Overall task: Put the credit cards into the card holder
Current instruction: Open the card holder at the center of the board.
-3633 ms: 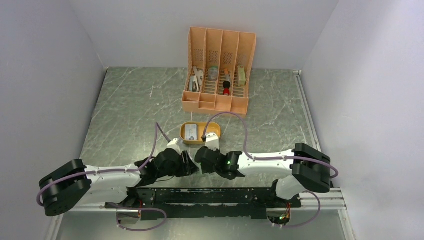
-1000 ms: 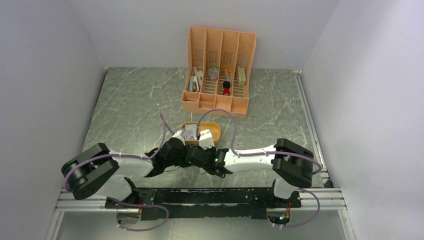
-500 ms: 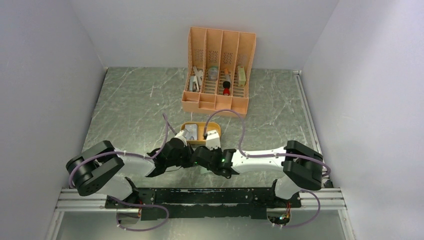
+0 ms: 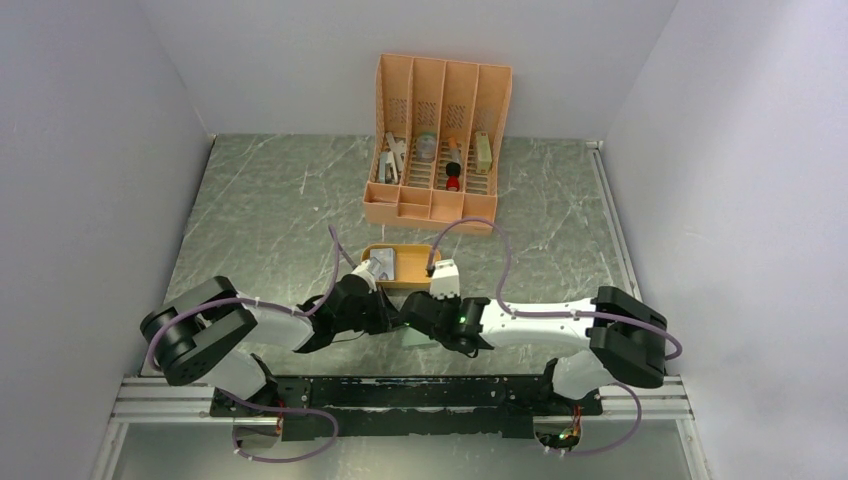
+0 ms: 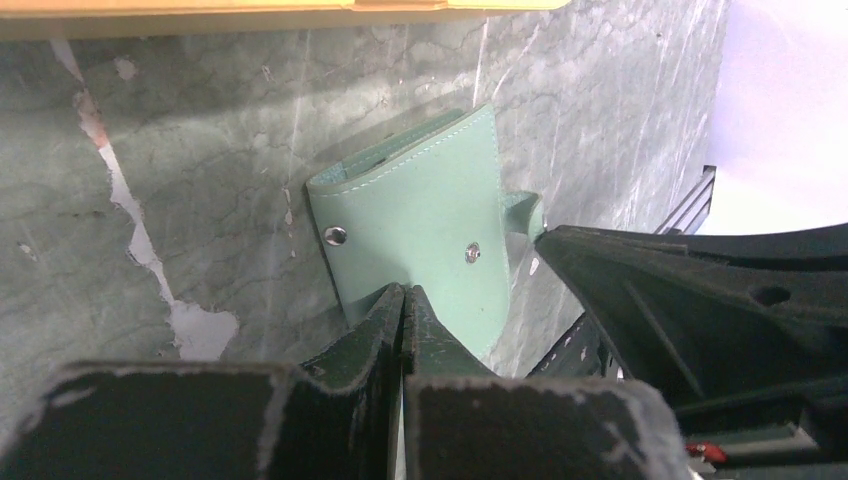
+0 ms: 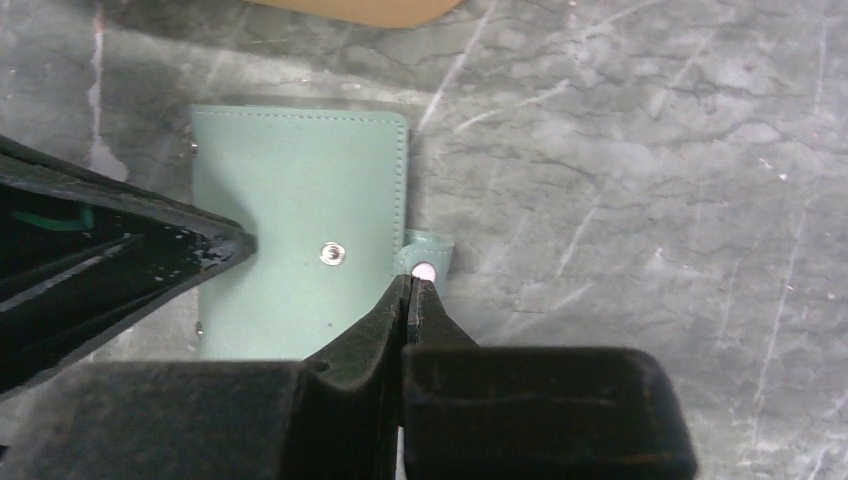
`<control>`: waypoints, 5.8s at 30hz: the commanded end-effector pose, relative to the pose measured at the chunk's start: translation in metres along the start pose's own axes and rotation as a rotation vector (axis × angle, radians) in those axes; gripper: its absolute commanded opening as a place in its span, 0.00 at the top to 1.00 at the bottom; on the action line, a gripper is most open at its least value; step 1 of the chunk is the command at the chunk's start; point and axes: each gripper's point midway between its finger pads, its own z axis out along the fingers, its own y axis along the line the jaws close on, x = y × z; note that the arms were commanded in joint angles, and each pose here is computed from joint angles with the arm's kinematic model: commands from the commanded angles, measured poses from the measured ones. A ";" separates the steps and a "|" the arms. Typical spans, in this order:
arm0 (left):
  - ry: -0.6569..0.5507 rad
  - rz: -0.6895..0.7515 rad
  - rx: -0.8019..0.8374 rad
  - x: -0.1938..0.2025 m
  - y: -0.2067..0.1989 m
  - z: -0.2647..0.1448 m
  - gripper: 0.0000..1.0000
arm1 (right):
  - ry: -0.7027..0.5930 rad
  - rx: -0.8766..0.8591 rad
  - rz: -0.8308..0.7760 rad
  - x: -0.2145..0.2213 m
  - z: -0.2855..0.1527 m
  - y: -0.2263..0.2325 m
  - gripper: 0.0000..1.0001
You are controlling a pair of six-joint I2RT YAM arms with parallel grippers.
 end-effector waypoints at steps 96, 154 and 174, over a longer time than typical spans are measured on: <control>0.036 0.267 0.009 0.007 -0.054 -0.032 0.10 | -0.051 -0.612 0.220 -0.041 -0.063 0.034 1.00; 0.017 0.355 -0.037 0.000 -0.051 -0.045 0.37 | -0.061 -0.637 0.270 -0.049 -0.073 0.037 1.00; -0.003 0.361 -0.106 -0.003 -0.033 -0.052 0.67 | -0.056 -0.612 0.262 -0.044 -0.068 0.031 1.00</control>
